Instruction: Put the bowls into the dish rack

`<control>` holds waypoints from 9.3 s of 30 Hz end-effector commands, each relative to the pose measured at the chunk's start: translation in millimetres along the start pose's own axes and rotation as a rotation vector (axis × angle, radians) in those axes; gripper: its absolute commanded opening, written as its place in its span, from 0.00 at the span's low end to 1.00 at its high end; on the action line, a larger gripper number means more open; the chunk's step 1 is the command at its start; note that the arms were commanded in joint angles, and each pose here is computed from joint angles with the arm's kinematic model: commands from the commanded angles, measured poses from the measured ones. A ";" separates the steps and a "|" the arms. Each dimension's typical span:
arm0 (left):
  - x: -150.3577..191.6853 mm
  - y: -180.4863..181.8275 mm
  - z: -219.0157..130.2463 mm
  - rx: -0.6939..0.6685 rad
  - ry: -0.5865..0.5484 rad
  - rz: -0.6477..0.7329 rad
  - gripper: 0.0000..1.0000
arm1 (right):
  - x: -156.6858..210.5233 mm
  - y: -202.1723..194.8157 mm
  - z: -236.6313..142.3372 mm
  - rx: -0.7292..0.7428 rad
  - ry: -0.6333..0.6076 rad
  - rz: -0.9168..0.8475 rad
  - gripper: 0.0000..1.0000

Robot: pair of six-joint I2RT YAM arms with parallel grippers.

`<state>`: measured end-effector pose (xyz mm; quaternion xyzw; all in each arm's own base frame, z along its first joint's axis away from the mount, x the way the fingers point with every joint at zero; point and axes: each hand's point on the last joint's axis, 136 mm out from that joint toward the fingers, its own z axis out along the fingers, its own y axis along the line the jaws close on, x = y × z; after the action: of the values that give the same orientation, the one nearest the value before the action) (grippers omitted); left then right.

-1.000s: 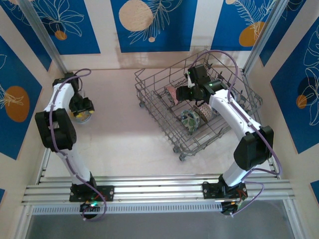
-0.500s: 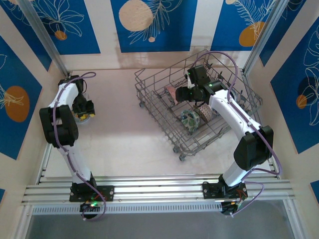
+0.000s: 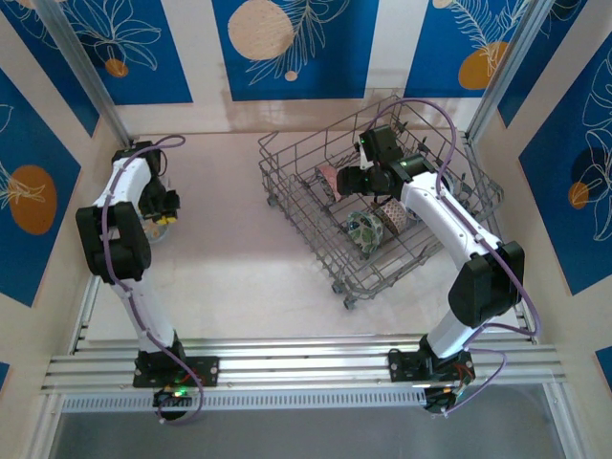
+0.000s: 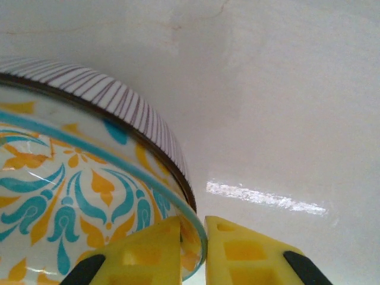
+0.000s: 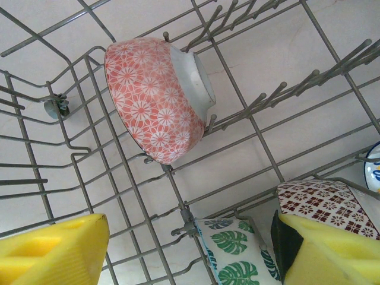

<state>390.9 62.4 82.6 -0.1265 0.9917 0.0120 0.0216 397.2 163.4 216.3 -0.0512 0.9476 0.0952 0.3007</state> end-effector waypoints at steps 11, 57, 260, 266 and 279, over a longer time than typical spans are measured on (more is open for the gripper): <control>5.3 -7.8 -12.9 -0.010 0.014 0.028 0.06 | 3.3 8.5 -2.5 -0.035 0.002 0.014 0.74; -12.4 -80.2 -137.5 0.037 -0.230 0.132 0.00 | -11.3 17.5 -16.0 -0.073 -0.034 0.002 0.74; 42.2 -162.4 -177.5 0.560 -0.440 -0.088 0.87 | -94.8 -96.5 58.6 0.740 -0.399 -0.197 0.00; 42.0 -162.8 -177.4 0.559 -0.440 -0.089 0.88 | -91.6 -88.2 66.5 0.726 -0.384 -0.220 0.00; 41.8 -163.5 -172.5 0.559 -0.428 -0.099 0.88 | -83.1 -125.7 33.0 0.782 -0.338 0.023 0.00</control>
<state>385.5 -114.1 251.9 -0.1534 0.9225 -0.2334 0.2664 508.7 76.2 187.4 0.0151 0.8634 -0.2607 0.4316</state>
